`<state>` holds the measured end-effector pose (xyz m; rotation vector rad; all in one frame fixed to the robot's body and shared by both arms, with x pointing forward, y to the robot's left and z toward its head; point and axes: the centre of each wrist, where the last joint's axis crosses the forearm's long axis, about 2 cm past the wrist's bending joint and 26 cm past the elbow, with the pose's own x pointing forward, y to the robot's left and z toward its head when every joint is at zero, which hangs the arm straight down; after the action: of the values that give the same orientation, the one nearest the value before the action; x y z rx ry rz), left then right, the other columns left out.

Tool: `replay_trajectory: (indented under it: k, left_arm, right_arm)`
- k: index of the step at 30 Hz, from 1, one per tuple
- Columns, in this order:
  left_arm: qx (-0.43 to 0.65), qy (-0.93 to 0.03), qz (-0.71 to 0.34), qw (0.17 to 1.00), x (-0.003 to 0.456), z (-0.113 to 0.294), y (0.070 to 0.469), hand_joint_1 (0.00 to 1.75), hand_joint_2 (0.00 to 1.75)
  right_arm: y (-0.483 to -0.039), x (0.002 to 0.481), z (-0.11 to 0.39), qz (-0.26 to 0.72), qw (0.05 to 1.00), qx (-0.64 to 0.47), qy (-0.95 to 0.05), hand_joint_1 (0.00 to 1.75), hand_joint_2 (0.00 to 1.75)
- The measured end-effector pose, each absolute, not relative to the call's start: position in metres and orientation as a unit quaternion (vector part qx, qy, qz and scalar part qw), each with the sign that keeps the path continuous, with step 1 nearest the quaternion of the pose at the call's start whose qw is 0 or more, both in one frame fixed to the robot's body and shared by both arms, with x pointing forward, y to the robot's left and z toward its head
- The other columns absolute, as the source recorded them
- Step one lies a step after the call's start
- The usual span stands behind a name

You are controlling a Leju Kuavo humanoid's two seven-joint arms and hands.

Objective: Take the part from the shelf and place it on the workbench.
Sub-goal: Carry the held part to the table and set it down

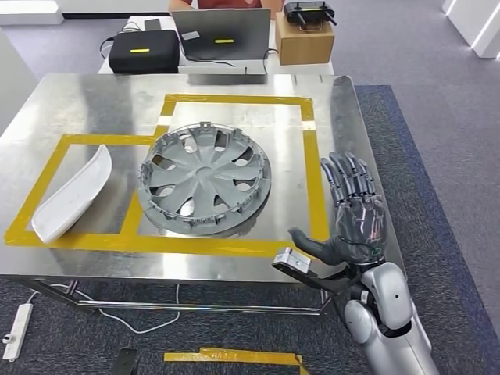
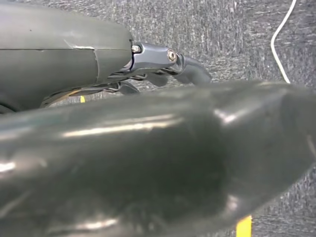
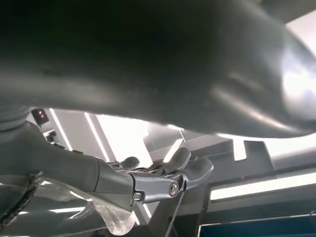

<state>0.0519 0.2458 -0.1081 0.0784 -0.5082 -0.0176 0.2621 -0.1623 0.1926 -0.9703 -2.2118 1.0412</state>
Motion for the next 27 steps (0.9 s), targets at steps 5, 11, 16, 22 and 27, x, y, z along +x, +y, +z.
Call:
replay_trajectory:
  k: [5,11,16,22,27]
  left_arm:
    - [0.04,-0.249,-0.006,0.968,0.0516,-0.1081,0.2455,0.0,0.0]
    - [0.047,-0.242,-0.009,0.969,0.0528,-0.1079,0.2453,0.0,0.0]
    - [0.053,-0.237,-0.012,0.97,0.0529,-0.1079,0.2466,0.0,0.0]
    - [0.06,-0.228,-0.014,0.972,0.0534,-0.1078,0.247,0.0,0.0]
    - [0.061,-0.227,-0.014,0.972,0.0534,-0.1078,0.2469,0.0,0.0]
  right_arm:
    - [-0.1623,0.2629,0.1948,0.386,0.245,-0.362,-0.812,0.0,0.0]
    - [-0.1615,0.2635,0.1959,0.399,0.227,-0.381,-0.803,0.0,0.0]
    - [-0.161,0.264,0.197,0.402,0.22,-0.386,-0.801,0.0,0.0]
    - [-0.1606,0.2639,0.1971,0.404,0.216,-0.39,-0.799,0.0,0.0]
    - [-0.16,0.2637,0.1972,0.405,0.215,-0.39,-0.799,0.0,0.0]
